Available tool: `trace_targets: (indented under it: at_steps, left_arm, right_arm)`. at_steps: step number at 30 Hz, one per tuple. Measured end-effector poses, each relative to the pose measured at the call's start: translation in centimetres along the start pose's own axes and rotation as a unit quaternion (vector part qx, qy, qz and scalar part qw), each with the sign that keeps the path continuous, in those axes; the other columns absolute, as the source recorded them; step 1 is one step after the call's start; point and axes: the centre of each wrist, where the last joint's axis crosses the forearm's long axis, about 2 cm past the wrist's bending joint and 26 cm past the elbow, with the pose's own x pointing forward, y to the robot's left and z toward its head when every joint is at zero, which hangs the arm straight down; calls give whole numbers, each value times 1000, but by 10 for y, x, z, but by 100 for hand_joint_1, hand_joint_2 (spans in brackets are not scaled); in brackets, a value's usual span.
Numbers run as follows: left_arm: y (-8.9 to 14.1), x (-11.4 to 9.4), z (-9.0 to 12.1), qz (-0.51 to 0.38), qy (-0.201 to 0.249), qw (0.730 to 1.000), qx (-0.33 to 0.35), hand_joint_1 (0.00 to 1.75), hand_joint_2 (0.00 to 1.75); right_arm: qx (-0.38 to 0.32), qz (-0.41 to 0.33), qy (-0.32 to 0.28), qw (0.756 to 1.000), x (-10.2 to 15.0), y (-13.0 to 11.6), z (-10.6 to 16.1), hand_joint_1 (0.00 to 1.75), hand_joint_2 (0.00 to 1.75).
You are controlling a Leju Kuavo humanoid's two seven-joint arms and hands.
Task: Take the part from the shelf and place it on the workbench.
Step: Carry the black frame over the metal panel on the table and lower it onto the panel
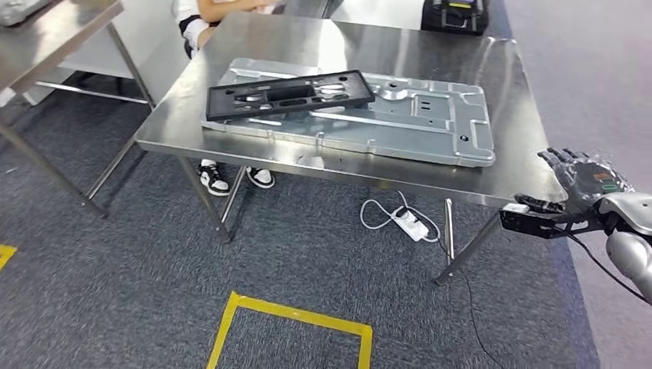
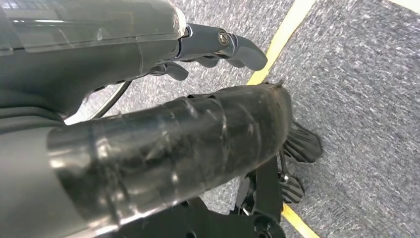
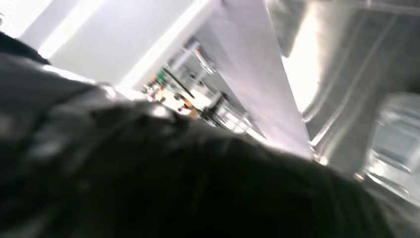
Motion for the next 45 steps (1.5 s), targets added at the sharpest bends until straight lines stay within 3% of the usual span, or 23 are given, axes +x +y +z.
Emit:
trace_targets:
  at_steps: [14, 36, 45]
  left_arm:
    - [-1, 0, 0, 27, 1, 999, 18, 0, 0]
    - [-2, 0, 0, 33, 11, 999, 24, 0, 0]
    - [-4, -2, 1, 31, 22, 999, 23, 0, 0]
  right_arm:
    - [-6, 10, 40, 999, -30, -4, 10, 0, 0]
    - [-17, -1, 80, 997, -58, 1, 20, 0, 0]
    - [-14, -18, 94, 995, -69, 23, 38, 0, 0]
